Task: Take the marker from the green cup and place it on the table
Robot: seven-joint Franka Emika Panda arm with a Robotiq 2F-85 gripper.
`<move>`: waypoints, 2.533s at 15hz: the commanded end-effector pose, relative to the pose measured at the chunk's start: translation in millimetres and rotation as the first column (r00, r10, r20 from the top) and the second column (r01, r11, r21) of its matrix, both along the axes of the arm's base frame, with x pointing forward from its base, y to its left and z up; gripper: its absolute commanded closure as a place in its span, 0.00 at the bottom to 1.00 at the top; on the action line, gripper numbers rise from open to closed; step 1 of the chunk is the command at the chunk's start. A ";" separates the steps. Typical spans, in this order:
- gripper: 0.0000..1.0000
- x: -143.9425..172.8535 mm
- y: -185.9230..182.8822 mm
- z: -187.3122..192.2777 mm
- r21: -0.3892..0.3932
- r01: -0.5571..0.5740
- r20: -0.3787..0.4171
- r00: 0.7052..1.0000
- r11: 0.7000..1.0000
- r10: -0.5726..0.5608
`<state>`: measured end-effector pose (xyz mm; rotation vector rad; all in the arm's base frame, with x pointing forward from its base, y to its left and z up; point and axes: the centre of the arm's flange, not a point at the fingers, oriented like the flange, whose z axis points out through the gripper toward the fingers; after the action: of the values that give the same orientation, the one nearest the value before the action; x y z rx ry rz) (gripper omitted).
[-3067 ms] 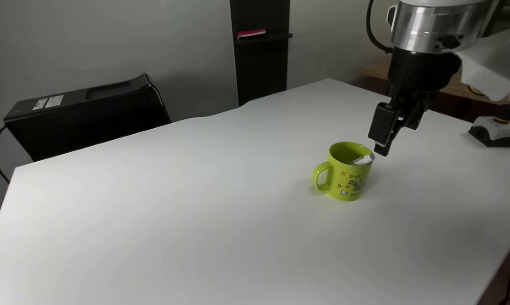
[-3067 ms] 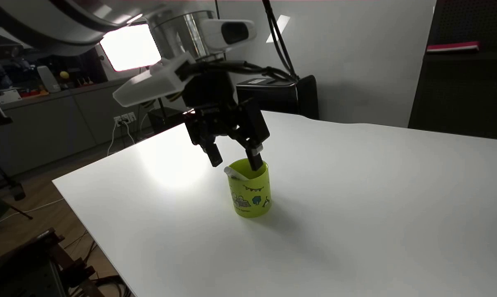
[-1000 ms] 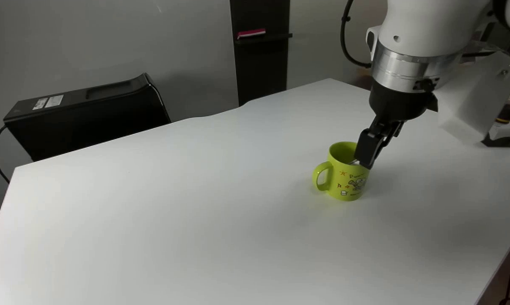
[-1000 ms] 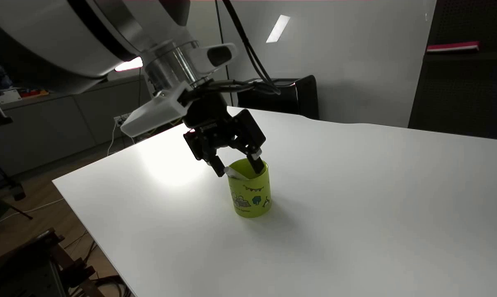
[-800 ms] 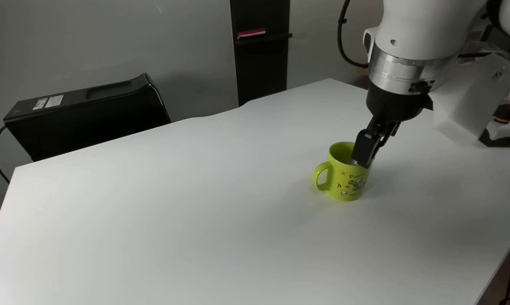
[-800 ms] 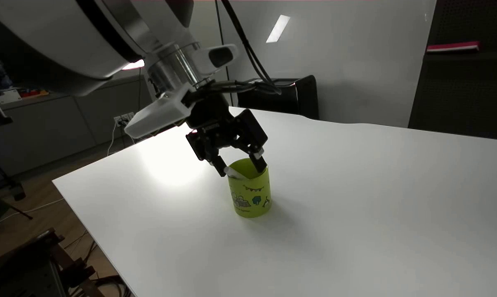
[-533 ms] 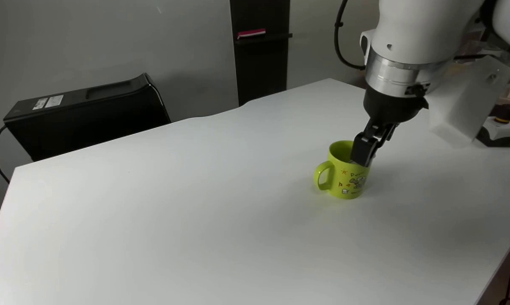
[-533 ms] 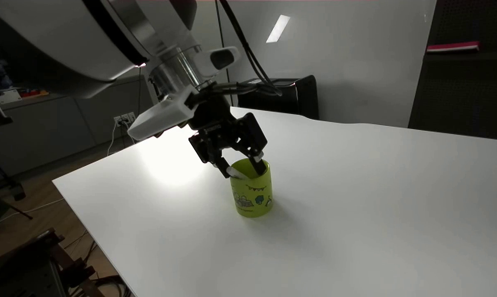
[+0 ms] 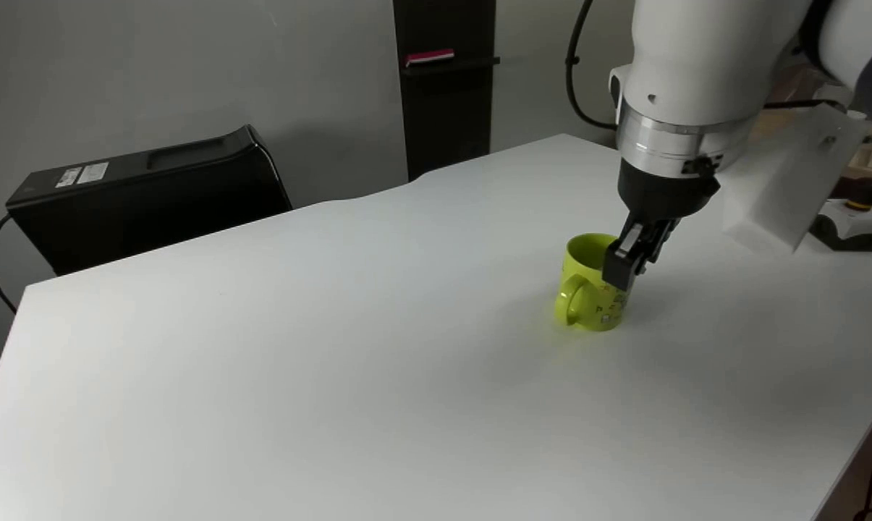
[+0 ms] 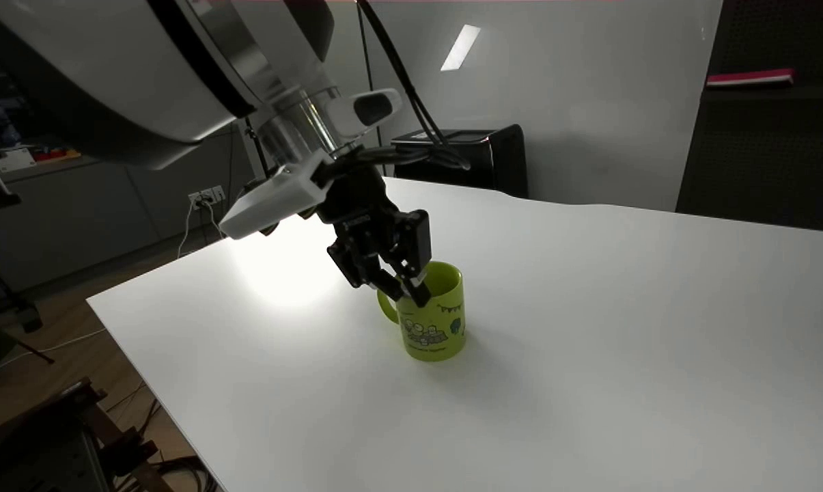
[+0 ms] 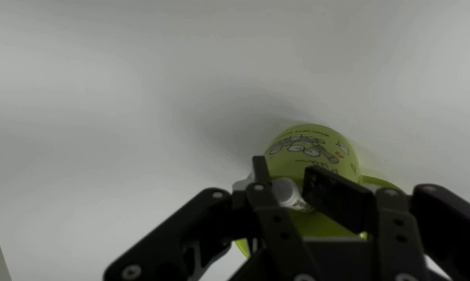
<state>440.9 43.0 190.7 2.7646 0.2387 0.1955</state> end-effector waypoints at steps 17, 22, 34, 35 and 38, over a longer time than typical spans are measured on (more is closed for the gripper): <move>0.95 88.3 -9.4 86.4 -0.024 0.102 0.151 0.984 0.994 -0.097; 0.95 95.2 -10.9 124.7 0.143 0.082 -0.009 0.997 0.986 -0.081; 0.95 67.7 17.5 103.2 0.200 -0.011 -0.149 0.988 0.980 0.042; 0.95 64.5 22.1 93.4 0.213 -0.023 -0.149 0.987 0.977 0.055; 0.95 55.0 34.7 66.9 0.236 -0.072 -0.093 0.991 0.969 0.096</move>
<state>504.4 69.2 278.8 2.9851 0.3380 0.0302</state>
